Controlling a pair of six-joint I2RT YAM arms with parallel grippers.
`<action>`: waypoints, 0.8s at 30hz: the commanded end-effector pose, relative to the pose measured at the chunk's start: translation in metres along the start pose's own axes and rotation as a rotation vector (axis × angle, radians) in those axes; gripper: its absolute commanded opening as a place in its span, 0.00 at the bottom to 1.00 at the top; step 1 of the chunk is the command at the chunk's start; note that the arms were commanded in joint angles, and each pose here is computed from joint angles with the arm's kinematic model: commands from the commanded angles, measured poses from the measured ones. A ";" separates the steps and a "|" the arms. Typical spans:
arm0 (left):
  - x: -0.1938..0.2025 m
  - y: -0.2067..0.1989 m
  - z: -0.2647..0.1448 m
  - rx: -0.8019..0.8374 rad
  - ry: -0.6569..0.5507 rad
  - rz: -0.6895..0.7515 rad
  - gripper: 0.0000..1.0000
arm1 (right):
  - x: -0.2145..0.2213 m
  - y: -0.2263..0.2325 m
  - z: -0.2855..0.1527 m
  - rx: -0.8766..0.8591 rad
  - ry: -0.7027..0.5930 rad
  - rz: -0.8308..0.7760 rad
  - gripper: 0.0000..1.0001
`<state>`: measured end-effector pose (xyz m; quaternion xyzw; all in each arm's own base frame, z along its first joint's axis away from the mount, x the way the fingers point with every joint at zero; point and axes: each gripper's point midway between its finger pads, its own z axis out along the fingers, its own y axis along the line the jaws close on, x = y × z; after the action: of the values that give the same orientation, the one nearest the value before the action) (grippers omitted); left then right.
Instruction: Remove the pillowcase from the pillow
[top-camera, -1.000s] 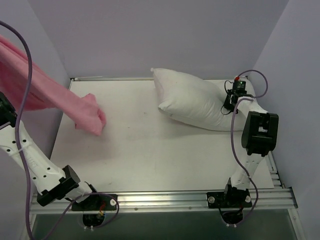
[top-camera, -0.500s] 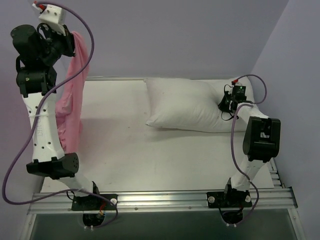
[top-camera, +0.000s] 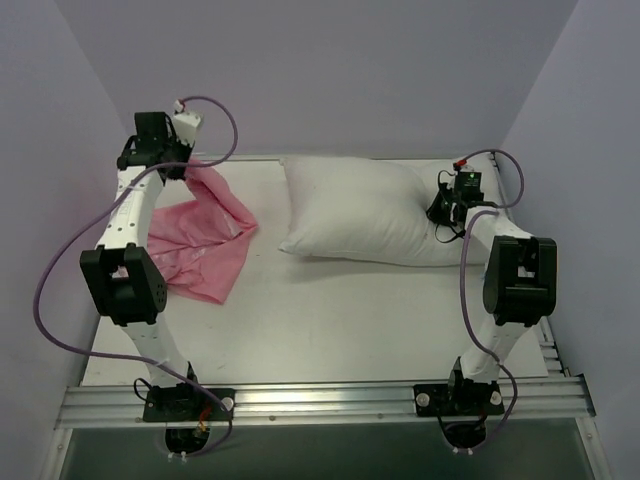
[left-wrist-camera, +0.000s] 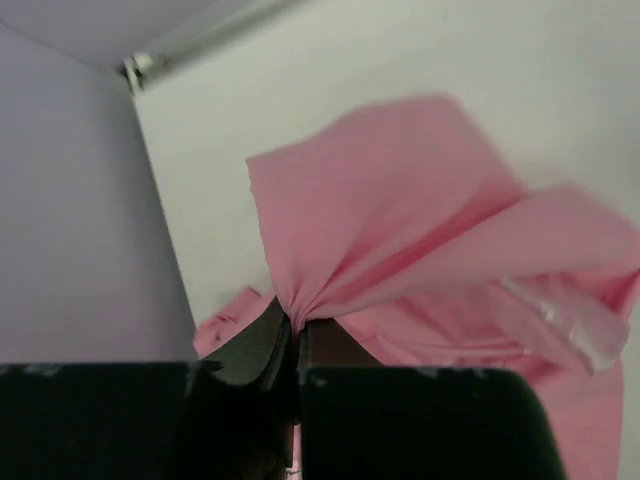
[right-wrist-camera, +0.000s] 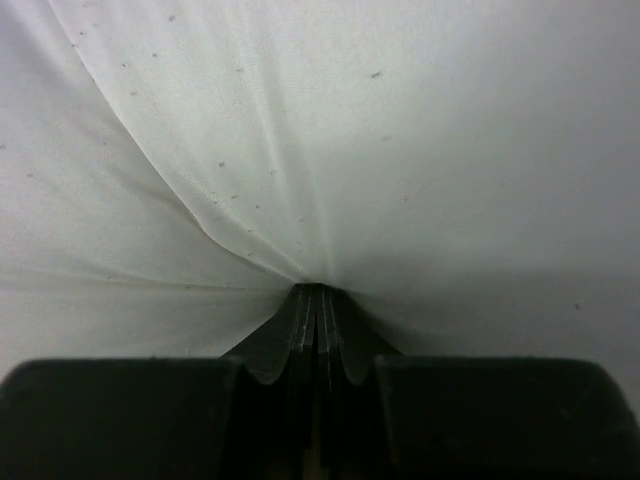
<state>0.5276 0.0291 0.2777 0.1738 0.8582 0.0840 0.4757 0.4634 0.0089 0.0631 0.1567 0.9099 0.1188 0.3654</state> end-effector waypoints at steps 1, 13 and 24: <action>0.065 0.008 0.023 -0.071 0.180 0.073 0.02 | 0.112 -0.008 -0.010 0.044 0.374 0.030 0.00; 0.180 -0.021 0.057 -0.001 0.480 0.042 0.26 | 0.112 -0.002 -0.014 0.034 0.376 0.017 0.00; 0.070 -0.017 -0.041 0.069 0.183 -0.051 0.94 | 0.081 0.005 -0.040 0.051 0.303 -0.013 0.58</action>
<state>0.4635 0.0544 0.1179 0.1673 0.9479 0.0744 0.2608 0.4553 0.0282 0.0886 0.1371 0.9083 0.1332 0.3720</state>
